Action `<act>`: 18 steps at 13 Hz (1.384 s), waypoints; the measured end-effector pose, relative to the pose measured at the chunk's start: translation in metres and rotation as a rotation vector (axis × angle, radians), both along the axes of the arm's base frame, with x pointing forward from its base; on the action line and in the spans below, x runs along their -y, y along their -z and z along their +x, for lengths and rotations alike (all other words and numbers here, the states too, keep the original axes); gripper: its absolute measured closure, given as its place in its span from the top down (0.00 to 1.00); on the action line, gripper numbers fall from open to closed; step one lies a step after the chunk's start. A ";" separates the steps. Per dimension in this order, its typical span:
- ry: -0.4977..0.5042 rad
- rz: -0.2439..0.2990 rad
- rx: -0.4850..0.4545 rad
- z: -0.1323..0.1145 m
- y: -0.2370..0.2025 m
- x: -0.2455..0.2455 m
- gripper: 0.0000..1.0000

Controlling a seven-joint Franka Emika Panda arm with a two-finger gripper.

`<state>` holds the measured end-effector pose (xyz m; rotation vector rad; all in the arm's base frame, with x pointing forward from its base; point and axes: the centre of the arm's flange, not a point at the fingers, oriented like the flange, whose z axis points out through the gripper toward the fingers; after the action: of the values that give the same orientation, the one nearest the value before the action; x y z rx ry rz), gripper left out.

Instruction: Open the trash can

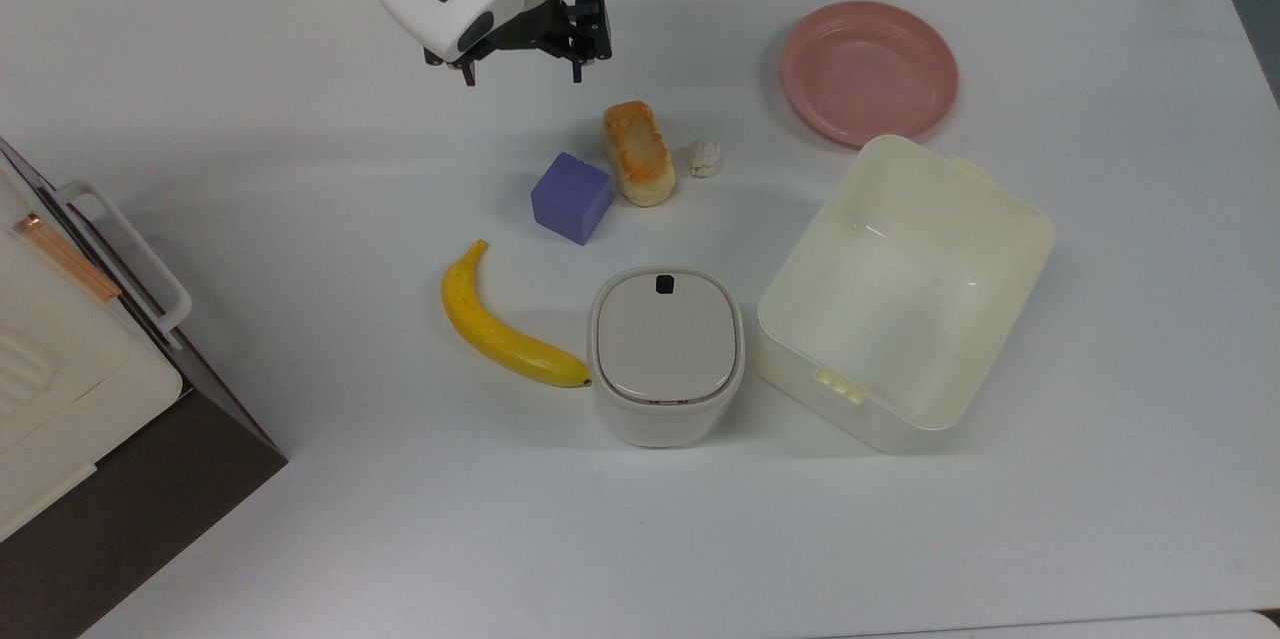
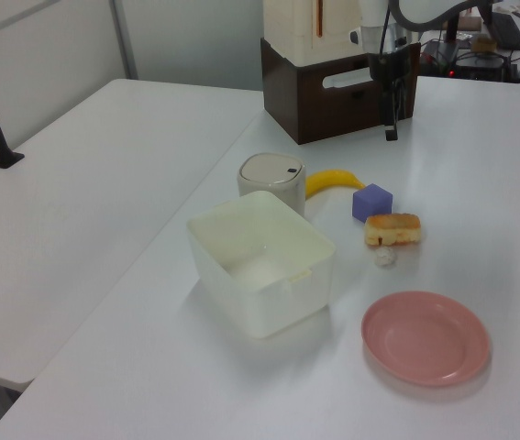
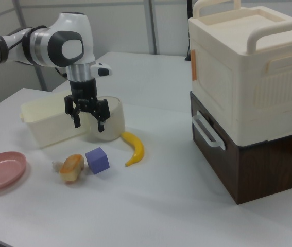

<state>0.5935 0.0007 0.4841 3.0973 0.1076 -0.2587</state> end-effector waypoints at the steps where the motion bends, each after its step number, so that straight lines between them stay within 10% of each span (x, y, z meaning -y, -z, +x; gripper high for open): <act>1: 0.000 0.000 0.000 0.000 0.000 0.000 1.00; 7: -0.001 0.012 0.122 0.014 -0.031 0.003 0.89; 14: -0.073 0.071 0.410 0.060 -0.027 -0.048 0.02; 18: -0.103 0.079 0.428 0.085 0.004 -0.071 0.01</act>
<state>0.6790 0.0715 0.4800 3.1261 0.2670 0.4192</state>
